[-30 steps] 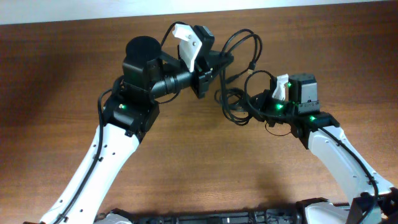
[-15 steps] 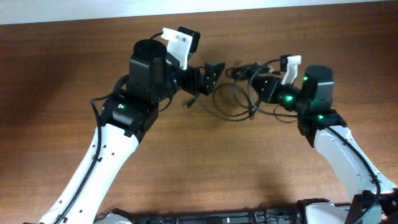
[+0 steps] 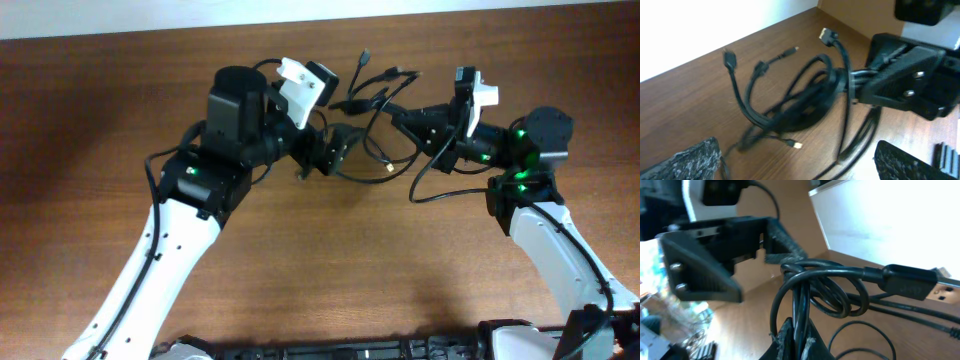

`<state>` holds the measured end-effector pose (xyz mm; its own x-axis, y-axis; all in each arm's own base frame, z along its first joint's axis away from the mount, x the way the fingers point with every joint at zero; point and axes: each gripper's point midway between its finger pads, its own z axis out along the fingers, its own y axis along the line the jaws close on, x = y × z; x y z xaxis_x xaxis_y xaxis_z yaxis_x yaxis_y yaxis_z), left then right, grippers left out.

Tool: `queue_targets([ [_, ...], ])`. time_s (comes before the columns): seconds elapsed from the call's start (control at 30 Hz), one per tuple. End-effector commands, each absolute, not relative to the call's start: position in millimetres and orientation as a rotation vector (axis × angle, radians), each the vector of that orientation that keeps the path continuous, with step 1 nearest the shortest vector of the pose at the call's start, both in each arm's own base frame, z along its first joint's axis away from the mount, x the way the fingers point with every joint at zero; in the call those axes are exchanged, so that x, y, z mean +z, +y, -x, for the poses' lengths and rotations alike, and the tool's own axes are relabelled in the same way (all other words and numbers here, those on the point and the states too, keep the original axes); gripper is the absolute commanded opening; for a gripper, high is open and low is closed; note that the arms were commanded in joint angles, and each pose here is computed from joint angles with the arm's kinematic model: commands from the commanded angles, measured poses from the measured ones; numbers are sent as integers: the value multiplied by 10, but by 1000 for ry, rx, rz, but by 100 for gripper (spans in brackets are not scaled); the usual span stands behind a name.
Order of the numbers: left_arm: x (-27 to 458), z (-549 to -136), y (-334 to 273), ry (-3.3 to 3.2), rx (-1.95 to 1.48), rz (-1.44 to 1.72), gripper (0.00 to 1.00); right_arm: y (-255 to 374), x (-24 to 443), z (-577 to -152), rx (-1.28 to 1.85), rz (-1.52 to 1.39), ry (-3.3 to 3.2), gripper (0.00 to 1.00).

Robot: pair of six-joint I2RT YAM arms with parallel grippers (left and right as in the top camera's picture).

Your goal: Untangle cables

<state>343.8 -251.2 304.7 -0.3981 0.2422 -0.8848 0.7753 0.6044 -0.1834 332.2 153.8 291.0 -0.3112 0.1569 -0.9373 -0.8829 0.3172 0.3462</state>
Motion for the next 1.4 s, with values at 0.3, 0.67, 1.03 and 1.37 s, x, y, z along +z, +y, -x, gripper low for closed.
queue_targets([
  [0.3, 3250, -3235, -2465, 1786, -760, -1005, 99, 1547, 3127, -2972, 1292, 905, 1412, 4],
  [0.67, 3283, -3071, -2566, 1716, -858, -1100, 22, 1552, 3213, -2934, 1301, 903, 1400, 4],
  [1.03, 3283, -3049, -2590, 1709, -874, -1109, 0, 1551, 3213, -2935, 1319, 888, 1415, 4],
  [1.37, 3293, -2978, -2679, 1690, -894, -1137, 61, 1554, 3283, -2895, 1285, 921, 1370, 4],
])
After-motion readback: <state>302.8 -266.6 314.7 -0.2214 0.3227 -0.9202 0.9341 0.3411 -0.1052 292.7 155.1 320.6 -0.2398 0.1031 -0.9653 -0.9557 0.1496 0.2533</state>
